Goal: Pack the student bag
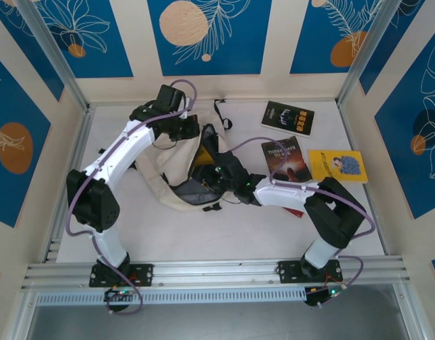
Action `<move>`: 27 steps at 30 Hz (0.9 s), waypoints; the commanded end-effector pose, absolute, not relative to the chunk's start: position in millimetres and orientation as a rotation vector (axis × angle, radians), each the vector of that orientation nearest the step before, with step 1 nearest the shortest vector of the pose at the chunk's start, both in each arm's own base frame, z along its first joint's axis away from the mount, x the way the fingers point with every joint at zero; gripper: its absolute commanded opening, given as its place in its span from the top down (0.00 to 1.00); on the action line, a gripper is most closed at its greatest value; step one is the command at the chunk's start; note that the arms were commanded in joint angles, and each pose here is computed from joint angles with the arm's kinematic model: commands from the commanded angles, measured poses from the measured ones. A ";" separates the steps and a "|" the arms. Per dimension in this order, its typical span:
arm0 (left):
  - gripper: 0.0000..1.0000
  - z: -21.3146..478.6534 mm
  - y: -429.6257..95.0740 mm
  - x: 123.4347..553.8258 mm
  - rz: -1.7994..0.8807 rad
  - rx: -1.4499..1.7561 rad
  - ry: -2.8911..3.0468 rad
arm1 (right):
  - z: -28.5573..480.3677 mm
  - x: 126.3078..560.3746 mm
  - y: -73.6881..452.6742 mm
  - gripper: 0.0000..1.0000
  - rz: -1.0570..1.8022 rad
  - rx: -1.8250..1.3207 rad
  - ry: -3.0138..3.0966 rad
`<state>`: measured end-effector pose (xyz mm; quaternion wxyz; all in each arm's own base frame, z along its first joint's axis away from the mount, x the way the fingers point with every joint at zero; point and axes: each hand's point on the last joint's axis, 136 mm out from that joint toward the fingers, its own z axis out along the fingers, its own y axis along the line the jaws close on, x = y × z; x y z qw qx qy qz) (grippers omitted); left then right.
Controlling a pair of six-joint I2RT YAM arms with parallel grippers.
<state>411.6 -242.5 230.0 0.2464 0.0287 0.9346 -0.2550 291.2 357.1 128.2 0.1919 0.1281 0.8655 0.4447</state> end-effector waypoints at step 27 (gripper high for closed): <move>0.00 217.6 -135.1 322.2 -0.458 -0.041 2.501 | 99.9 346.4 104.6 0.11 0.085 0.325 2.781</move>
